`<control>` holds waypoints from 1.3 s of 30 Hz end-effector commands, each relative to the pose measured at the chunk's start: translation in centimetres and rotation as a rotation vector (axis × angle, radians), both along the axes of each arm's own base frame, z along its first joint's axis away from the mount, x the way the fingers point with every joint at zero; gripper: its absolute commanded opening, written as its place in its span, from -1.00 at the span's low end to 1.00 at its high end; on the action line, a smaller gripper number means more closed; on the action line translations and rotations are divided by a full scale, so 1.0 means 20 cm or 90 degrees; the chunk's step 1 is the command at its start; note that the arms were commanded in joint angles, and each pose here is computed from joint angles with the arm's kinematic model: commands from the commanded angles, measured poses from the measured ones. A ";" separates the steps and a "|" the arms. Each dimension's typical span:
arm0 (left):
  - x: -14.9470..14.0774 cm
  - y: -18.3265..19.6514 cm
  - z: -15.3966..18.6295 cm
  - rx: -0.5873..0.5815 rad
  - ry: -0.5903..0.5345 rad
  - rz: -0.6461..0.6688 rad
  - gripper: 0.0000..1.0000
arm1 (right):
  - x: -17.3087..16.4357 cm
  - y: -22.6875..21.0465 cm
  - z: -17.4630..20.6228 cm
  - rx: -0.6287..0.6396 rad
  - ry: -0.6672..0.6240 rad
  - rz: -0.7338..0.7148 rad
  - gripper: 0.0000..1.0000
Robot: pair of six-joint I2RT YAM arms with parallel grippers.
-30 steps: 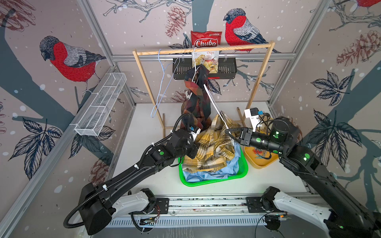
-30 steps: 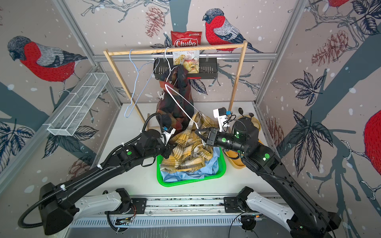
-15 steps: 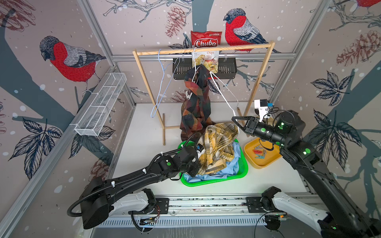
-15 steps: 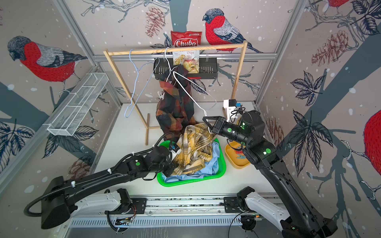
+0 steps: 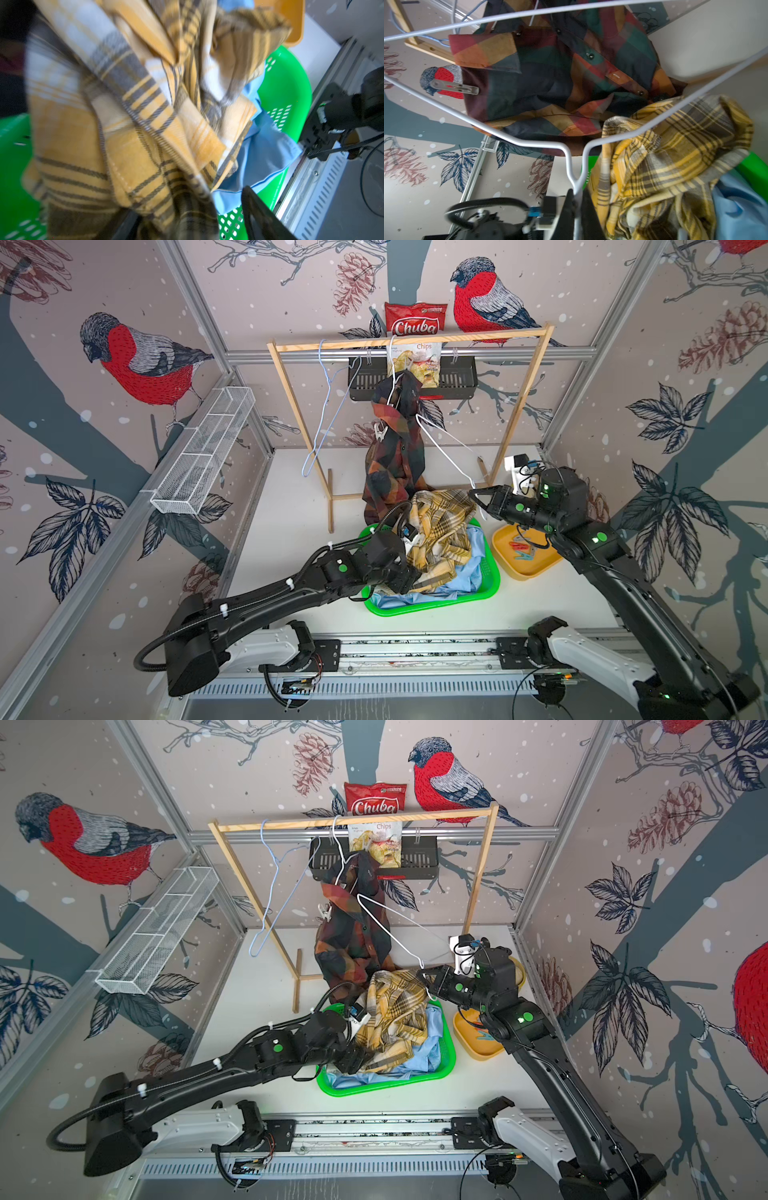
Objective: Remove the clothespins securing long-sleeve shirts to the hanger
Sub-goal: Remove the long-sleeve shirt from the hanger, then place the hanger on the clothesline.
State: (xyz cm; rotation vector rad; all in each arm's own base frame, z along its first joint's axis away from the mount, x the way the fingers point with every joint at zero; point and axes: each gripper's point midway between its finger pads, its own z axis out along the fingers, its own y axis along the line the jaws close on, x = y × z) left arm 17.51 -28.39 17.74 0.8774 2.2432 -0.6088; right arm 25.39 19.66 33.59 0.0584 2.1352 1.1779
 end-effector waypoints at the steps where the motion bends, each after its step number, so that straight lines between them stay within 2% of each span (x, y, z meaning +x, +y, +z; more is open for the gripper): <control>1: 0.06 0.09 0.13 0.030 -0.087 0.016 0.55 | 0.00 -0.07 -0.10 -0.040 0.016 -0.011 -1.00; 4: 0.08 0.12 0.29 0.031 -0.146 0.012 0.59 | -0.01 -0.12 -0.21 -0.082 0.045 -0.031 -1.00; 7: 0.14 0.17 0.44 0.037 -0.235 0.028 0.55 | -0.03 -0.18 -0.31 -0.131 0.071 -0.045 -1.00; 11: 0.26 0.20 0.75 0.036 -0.422 0.064 0.46 | -0.05 -0.24 -0.43 -0.179 0.102 -0.057 -1.00; 13: 0.30 0.17 0.82 0.071 -0.510 0.053 0.45 | -0.06 -0.25 -0.46 -0.186 0.109 -0.057 -1.00; 16: 0.34 0.11 0.82 0.148 -0.630 0.013 0.45 | -0.07 -0.26 -0.51 -0.198 0.127 -0.051 -1.00; 20: 0.35 -0.01 0.79 0.228 -0.773 -0.080 0.45 | -0.10 -0.28 -0.53 -0.217 0.134 -0.044 -1.00; 26: 0.44 -0.11 0.76 0.361 -0.919 -0.112 0.48 | -0.14 -0.29 -0.56 -0.229 0.147 -0.035 -1.00; 28: 0.46 -0.14 0.72 0.386 -0.941 -0.127 0.50 | -0.16 -0.29 -0.58 -0.233 0.157 -0.030 -1.00; 31: 0.48 -0.18 0.67 0.392 -0.934 -0.148 0.50 | -0.18 -0.30 -0.59 -0.237 0.160 -0.025 -1.00; 34: 0.52 -0.20 0.67 0.415 -0.958 -0.127 0.50 | -0.19 -0.32 -0.61 -0.257 0.169 -0.024 -1.00; 39: 0.56 -0.22 0.68 0.414 -0.973 -0.110 0.51 | -0.21 -0.34 -0.64 -0.277 0.176 -0.023 -1.00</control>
